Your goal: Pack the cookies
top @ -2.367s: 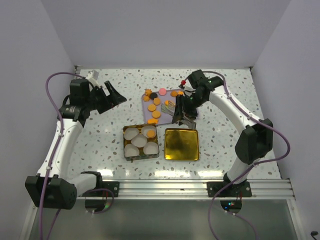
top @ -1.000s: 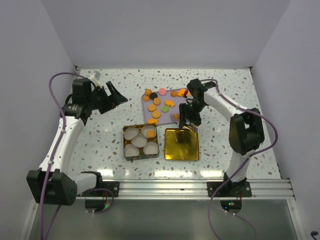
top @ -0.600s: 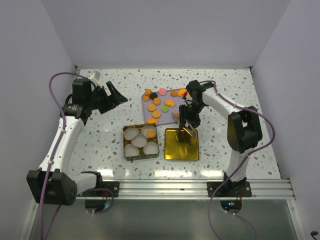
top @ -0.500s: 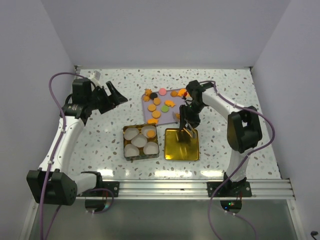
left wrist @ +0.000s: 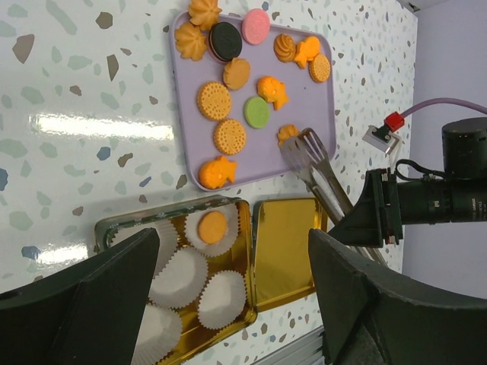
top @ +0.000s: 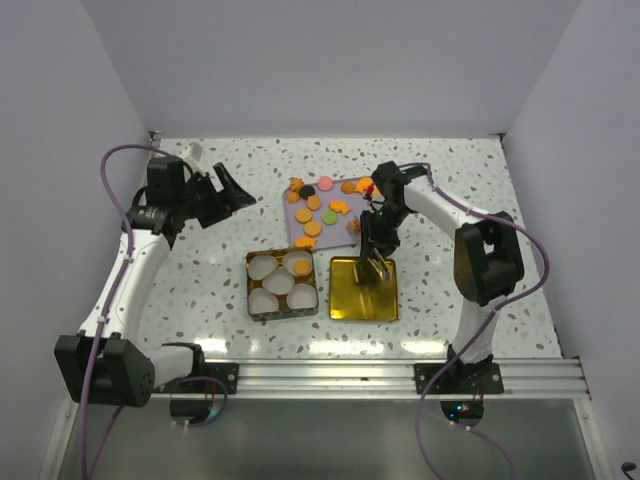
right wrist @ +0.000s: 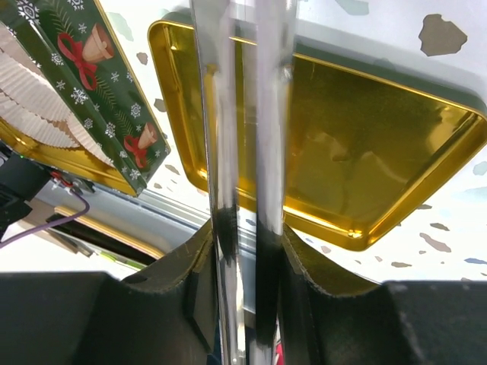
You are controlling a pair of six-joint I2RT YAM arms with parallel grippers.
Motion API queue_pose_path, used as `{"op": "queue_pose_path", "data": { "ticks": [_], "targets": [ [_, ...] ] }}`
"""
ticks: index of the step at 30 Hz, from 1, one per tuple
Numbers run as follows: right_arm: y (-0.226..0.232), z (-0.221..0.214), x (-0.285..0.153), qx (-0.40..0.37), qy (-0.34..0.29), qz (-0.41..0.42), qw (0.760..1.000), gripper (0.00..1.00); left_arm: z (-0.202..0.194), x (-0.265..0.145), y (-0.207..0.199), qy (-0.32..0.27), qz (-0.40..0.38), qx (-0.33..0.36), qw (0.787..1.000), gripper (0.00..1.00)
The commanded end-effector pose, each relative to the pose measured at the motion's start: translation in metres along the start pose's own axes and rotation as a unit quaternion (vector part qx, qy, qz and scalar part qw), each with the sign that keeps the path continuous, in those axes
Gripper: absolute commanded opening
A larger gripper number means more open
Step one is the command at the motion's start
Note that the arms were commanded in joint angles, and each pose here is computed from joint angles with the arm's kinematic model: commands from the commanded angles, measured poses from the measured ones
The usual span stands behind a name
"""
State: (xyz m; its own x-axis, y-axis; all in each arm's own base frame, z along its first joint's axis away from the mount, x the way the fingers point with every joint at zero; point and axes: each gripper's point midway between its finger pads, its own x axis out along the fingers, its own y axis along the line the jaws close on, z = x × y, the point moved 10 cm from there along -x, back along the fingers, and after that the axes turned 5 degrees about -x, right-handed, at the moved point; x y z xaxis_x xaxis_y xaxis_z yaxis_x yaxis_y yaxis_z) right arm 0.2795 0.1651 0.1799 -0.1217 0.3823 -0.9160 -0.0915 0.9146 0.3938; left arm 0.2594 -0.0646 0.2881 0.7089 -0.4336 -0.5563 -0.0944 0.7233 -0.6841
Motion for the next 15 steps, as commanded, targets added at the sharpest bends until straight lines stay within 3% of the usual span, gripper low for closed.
{"op": "queue_pose_path", "data": {
  "ticks": [1, 11, 15],
  "targets": [
    [0.01, 0.002, -0.017, -0.007, -0.022, 0.019, 1.0, 0.33, 0.01, -0.002, -0.006, -0.023, -0.017, 0.024, 0.999, 0.84],
    [0.017, 0.009, -0.033, -0.012, -0.039, 0.023, 0.999, 0.33, 0.011, -0.001, -0.003, -0.019, -0.015, 0.025, 0.999, 0.84],
    [0.02, 0.011, -0.03, -0.008, -0.041, 0.048, 0.998, 0.41, 0.011, 0.001, -0.003, -0.016, -0.017, 0.026, 0.999, 0.84]
  ]
}}
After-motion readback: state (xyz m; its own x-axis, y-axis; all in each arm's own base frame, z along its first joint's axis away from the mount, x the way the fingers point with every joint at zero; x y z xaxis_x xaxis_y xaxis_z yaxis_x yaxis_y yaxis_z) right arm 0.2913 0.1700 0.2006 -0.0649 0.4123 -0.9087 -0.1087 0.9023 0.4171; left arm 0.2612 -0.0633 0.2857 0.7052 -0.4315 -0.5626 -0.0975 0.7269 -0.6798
